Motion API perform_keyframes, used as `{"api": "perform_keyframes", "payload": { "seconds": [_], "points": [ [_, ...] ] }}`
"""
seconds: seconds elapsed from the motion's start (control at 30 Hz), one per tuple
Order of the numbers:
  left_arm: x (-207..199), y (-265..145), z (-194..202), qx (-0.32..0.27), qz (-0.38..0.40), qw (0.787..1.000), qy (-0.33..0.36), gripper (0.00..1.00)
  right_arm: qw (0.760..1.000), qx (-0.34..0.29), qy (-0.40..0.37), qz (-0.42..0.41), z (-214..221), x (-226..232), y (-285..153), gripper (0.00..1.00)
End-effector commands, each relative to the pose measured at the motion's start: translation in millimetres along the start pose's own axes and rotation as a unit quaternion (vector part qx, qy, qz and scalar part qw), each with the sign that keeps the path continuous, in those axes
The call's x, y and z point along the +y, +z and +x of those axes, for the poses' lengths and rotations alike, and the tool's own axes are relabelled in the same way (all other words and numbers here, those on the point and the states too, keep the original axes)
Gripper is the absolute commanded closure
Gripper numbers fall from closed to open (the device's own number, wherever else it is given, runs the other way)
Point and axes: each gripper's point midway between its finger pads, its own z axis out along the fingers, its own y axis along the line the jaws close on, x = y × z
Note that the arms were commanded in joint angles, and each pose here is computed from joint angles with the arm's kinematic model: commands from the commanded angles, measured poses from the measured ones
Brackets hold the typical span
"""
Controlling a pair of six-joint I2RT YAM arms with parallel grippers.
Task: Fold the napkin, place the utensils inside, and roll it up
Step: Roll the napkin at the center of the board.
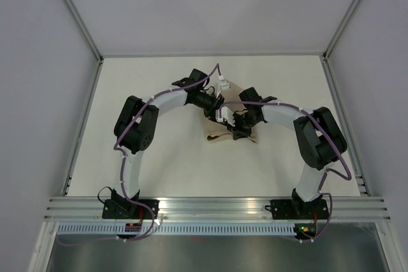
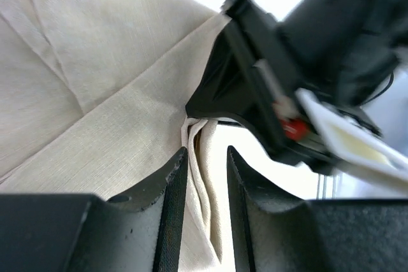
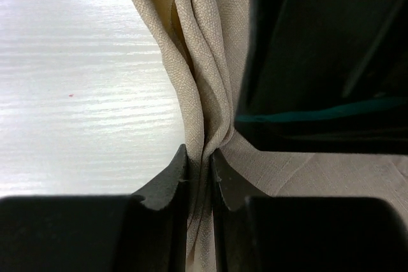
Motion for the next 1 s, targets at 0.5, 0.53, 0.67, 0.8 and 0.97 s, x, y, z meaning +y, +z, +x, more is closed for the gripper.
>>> {"api": "perform_keyframes", "payload": {
  "seconds": [0.5, 0.53, 0.67, 0.8, 0.97],
  "points": [
    [-20.3, -114.7, -71.7, -0.269, -0.284, 0.908, 0.153, 0.66, 0.960, 0.015, 0.167, -0.225, 33.8, 25.6, 4.5, 1.00],
    [-24.1, -107.5, -59.7, -0.258, -0.291, 0.905, 0.171, 0.66, 0.957, 0.018, 0.174, -0.231, 37.2, 25.9, 7.3, 1.00],
    [-41.5, -100.4, -58.1, -0.240, -0.344, 0.870, 0.261, 0.62, 0.951, 0.025, 0.192, -0.242, 37.4, 19.4, 11.9, 0.99],
    [-44.1, -75.4, -47.5, -0.176, -0.379, 0.841, 0.344, 0.62, 0.942, 0.037, 0.215, -0.254, 39.4, 16.6, 15.0, 0.99],
    [-56.6, -38.5, -30.1, -0.126, -0.387, 0.810, 0.422, 0.59, 0.932, 0.042, 0.237, -0.269, 41.8, 13.2, 19.9, 1.00]
  ]
}}
